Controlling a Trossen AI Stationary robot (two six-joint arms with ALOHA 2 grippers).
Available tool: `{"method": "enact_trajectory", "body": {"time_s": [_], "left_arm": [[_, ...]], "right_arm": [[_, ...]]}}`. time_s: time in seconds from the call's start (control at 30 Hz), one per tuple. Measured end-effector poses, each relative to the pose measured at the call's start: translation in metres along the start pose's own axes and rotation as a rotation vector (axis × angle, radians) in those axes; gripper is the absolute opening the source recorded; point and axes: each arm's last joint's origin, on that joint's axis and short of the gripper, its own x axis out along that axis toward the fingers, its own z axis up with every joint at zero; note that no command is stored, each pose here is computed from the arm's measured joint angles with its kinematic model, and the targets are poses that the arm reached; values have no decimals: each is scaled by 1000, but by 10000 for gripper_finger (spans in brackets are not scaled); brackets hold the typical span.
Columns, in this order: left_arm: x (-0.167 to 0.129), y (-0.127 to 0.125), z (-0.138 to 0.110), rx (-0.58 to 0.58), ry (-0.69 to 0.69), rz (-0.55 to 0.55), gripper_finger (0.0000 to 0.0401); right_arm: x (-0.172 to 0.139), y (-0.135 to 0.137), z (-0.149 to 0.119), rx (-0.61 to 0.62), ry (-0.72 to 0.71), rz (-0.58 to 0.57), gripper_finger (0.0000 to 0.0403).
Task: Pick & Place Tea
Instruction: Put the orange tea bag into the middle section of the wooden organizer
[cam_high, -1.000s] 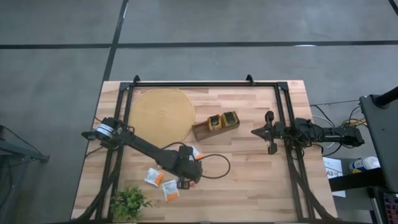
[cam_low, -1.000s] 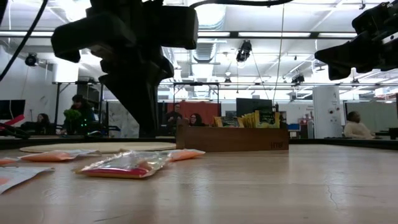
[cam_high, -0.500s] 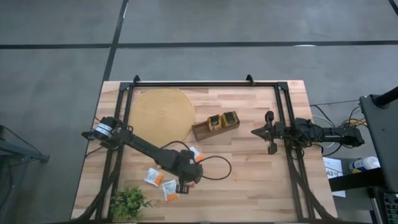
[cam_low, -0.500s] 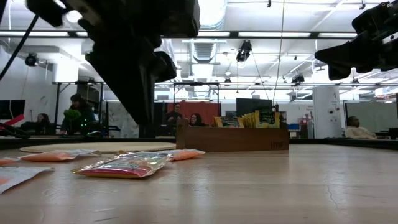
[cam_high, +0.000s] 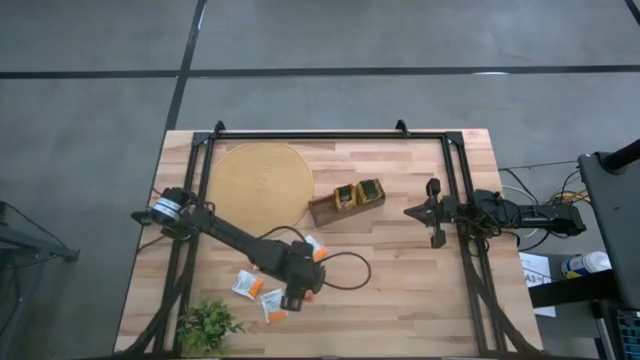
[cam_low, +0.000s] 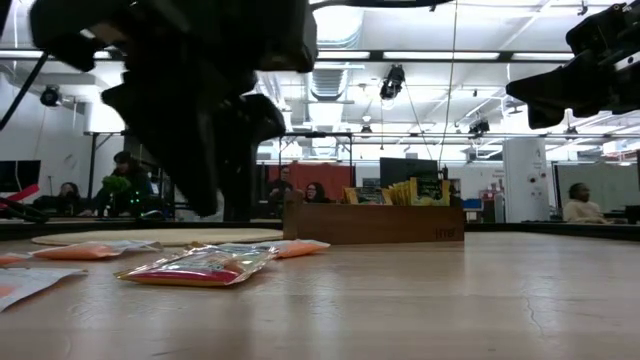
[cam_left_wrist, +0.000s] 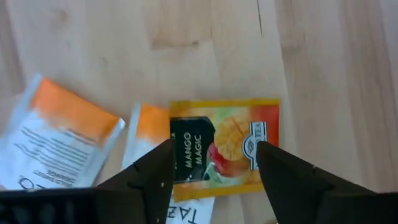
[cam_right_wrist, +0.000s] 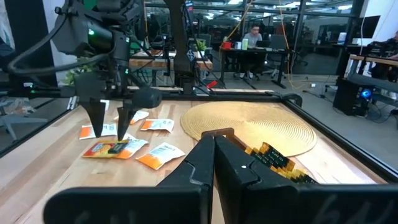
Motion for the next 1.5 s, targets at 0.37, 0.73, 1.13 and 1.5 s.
{"method": "enact_trajectory", "body": {"time_s": [0.37, 0.73, 1.13, 1.5], "left_arm": [[7, 1, -5, 0, -7, 44, 225], [17, 4, -12, -13, -5, 76, 225], [23, 6, -19, -24, -8, 101, 225], [23, 6, -20, -21, -1, 103, 130]], "right_arm": [[0, 0, 0, 0, 0, 0, 9], [0, 0, 0, 0, 0, 0, 9], [0, 0, 0, 0, 1, -1, 9], [0, 0, 0, 0, 0, -1, 9]]}}
